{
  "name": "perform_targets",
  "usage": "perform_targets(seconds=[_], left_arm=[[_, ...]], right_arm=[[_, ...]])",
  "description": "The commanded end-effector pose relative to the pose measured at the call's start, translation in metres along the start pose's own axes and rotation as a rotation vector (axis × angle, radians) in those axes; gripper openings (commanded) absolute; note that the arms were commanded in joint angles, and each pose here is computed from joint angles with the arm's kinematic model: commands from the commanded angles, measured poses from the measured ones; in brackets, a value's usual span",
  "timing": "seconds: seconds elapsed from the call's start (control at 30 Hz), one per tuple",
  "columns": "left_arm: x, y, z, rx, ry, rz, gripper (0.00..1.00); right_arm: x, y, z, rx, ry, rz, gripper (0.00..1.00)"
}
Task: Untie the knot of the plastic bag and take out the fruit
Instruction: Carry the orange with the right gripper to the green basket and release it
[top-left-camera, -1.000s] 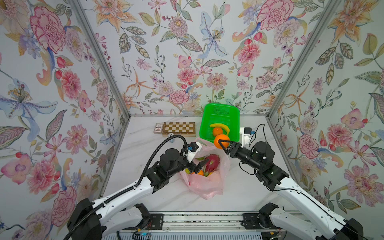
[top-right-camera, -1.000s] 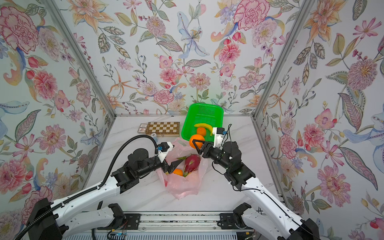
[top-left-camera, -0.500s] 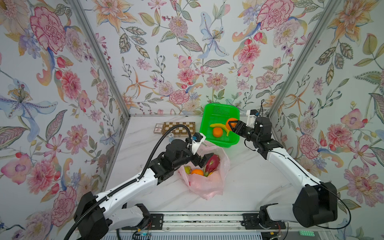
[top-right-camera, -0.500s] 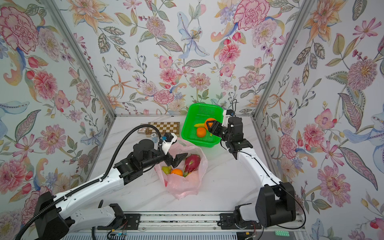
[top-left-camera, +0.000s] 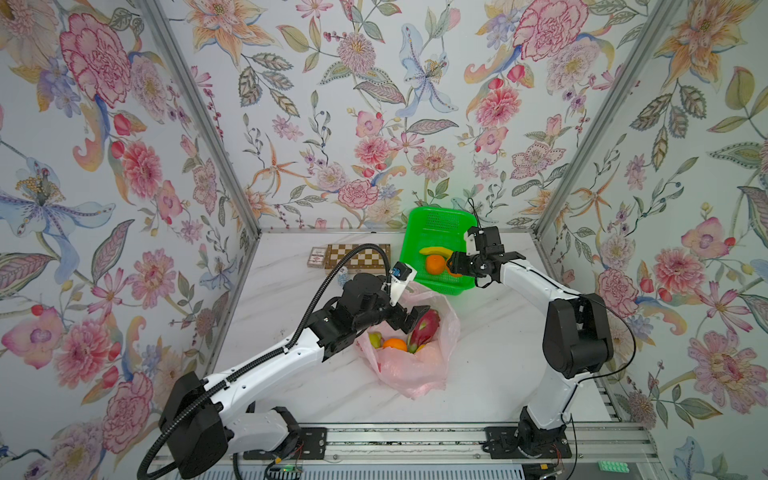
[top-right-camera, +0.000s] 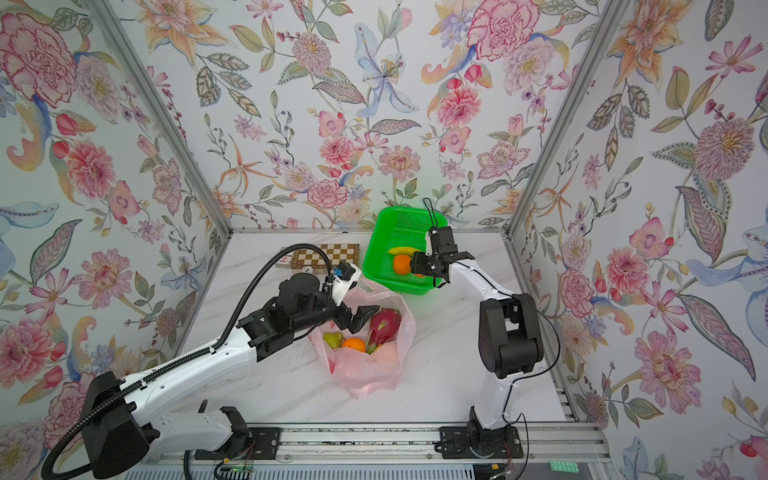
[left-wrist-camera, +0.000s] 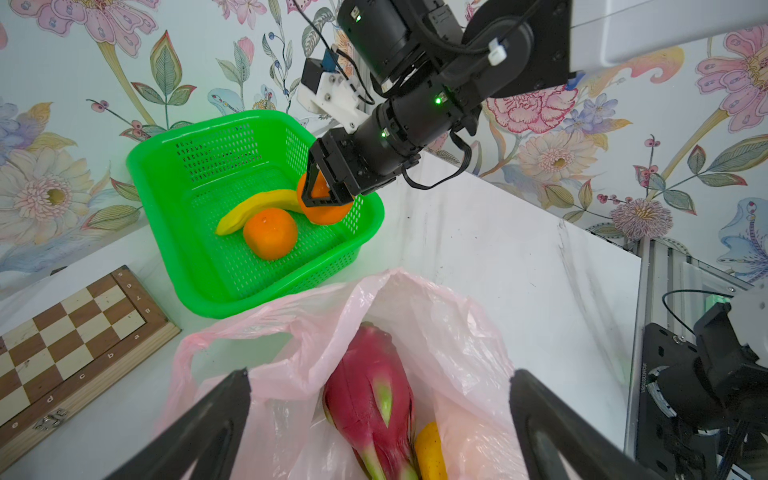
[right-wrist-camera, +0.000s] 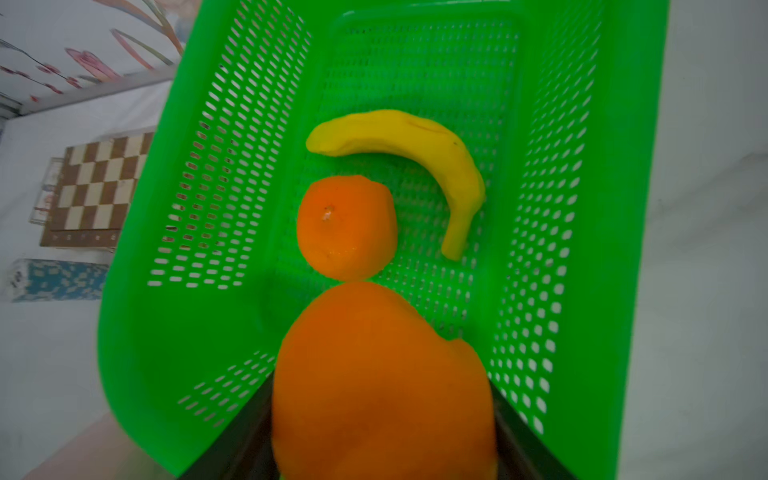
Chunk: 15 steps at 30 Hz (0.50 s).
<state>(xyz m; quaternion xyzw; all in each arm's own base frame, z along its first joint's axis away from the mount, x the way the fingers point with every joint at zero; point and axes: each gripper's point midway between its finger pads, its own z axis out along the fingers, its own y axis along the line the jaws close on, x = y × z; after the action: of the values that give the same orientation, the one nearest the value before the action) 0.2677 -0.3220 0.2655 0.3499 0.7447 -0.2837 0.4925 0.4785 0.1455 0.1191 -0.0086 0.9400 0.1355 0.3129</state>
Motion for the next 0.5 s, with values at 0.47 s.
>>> perform_targets(seconds=[0.47], left_arm=[[0.013,0.001,-0.017,-0.016,-0.012,-0.01,0.99]], right_arm=[[0.023,0.002,0.055,0.124,0.156,-0.154,0.77]])
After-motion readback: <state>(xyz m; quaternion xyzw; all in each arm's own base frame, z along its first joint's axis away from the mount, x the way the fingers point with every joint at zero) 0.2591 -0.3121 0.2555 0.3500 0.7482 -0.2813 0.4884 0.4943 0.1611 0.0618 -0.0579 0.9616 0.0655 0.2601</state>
